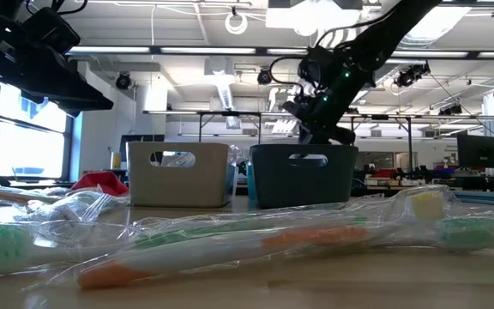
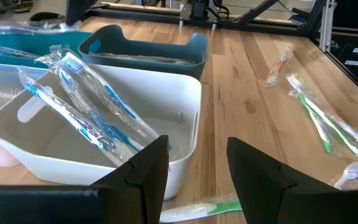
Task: Pick & Place Toothbrushes
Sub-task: Put the violet toothbrush into the light blue bin, then put the orange toothbrush into the transparent bin
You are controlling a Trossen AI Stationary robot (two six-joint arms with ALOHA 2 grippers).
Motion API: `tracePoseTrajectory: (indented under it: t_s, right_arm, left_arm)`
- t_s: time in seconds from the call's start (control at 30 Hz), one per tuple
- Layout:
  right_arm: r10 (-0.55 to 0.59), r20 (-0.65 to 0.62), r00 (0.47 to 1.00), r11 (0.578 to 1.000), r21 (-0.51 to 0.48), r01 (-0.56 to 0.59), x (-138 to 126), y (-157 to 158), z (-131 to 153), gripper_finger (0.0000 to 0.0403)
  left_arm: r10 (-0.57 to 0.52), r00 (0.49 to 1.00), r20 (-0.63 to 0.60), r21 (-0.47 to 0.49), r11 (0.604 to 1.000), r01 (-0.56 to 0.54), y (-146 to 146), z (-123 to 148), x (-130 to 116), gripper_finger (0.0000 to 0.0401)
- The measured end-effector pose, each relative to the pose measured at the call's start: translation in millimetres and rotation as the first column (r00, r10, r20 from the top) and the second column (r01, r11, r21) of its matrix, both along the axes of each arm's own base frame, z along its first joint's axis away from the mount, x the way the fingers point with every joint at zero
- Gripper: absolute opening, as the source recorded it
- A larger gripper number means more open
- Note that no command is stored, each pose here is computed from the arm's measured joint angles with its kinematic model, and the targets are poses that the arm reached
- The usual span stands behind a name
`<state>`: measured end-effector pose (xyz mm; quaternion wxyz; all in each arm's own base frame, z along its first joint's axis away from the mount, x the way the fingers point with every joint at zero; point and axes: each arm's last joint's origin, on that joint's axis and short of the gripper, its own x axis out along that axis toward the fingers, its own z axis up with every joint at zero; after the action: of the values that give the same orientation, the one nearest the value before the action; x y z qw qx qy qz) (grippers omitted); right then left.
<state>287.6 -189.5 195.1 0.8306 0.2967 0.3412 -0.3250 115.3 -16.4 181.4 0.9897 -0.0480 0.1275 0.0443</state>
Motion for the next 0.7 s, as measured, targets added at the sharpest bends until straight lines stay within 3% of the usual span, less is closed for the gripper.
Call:
tracePoseTrajectory:
  t_s: [0.17,0.33,0.5,0.7]
  right_arm:
    - [-0.042,-0.063,0.997,0.999,0.013,0.043,3,-4,-20,0.0018]
    - [-0.045,-0.074,0.996,0.999,0.005,0.046,5,-5,-24,0.0070]
    - [-0.012,0.002,1.000,0.998,-0.067,0.012,7,-5,-7,0.0121]
    - [0.000,0.104,0.995,0.991,-0.131,0.013,2,-2,23,0.0136]
  left_arm:
    - [0.000,1.000,0.000,0.000,1.000,0.000,0,0,0,0.0159]
    - [0.000,1.000,-0.002,0.003,1.000,0.000,0,0,0,0.0159]
    - [-0.002,1.000,-0.006,0.009,1.000,0.002,0,-1,0,0.0159]
    - [-0.002,1.000,-0.014,0.010,1.000,0.002,0,-1,0,0.0159]
